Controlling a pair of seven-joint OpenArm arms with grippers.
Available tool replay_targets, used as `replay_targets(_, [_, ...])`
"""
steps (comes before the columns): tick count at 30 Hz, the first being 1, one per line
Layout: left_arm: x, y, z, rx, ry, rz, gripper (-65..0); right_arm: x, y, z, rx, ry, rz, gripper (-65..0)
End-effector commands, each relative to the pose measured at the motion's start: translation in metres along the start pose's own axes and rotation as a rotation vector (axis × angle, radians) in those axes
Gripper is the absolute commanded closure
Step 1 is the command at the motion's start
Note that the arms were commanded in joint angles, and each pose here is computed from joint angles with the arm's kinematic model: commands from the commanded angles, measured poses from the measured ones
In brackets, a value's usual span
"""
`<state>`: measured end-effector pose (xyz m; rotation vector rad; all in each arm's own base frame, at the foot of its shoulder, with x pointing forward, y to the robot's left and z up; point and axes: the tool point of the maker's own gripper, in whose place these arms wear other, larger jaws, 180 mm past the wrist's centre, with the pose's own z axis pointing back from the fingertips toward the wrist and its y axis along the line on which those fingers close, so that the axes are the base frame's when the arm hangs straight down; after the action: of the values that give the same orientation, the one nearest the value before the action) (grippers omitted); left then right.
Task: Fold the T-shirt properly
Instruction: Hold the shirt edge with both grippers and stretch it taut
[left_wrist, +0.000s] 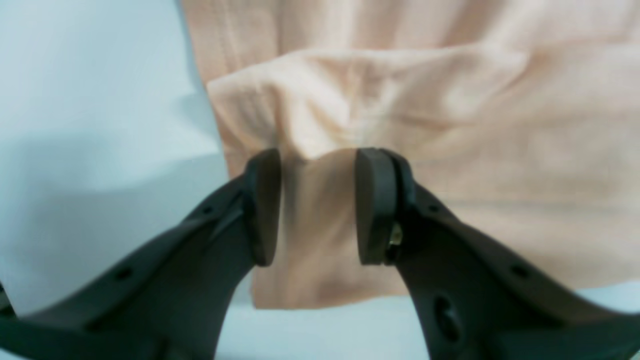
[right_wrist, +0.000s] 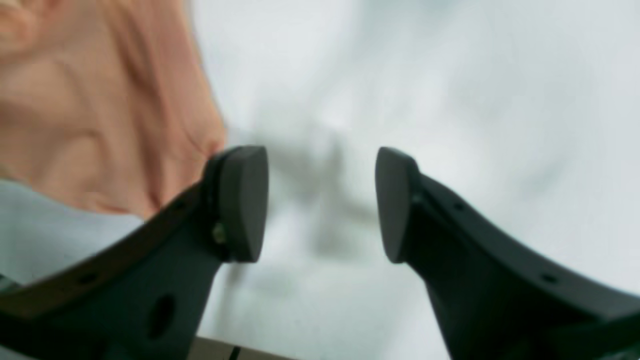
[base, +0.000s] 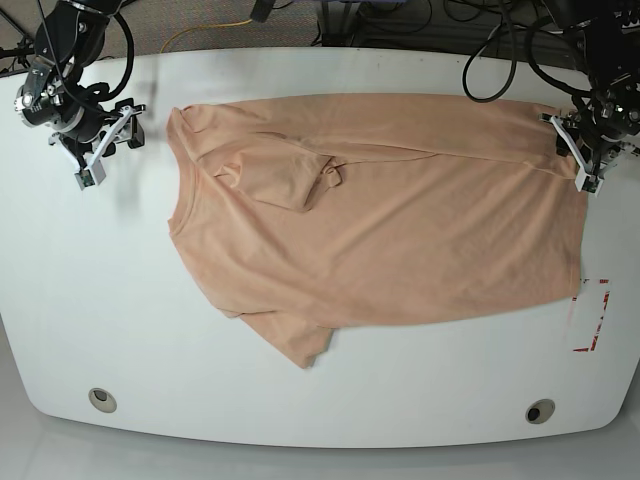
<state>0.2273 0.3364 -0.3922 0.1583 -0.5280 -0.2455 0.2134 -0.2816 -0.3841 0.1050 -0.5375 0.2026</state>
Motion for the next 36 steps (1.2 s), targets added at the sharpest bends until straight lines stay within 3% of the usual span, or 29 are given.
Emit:
replay_targets(1, [0.024, 0.013, 0.018, 0.028, -0.075, -0.003, -22.9, 0.009, 0.002, 0.010, -0.010, -0.024, 0.018, -35.7])
replay_targets(7, [0.054, 0.012, 0.044, 0.027, -0.174, -0.007, -24.9, 0.016, 0.033, 0.013, 0.084, -0.058, -0.014, -36.8])
replay_targets(13, [0.046, 0.037, 0.063, 0.107, -0.181, 0.042, -31.0, 0.014, 0.051, 0.009, 0.129, -0.064, -0.042, -36.8])
replay_targets(25, [-0.012, 0.054, 0.027, 0.043, -0.086, 0.190, -32.4, 0.013, 0.070, 0.000, 0.179, -0.050, -0.028, -36.6])
replay_targets(36, [-0.012, 0.027, 0.001, -0.059, -0.091, 0.165, -32.1, 0.010, 0.074, -0.007, 0.204, -0.054, -0.056, -36.5])
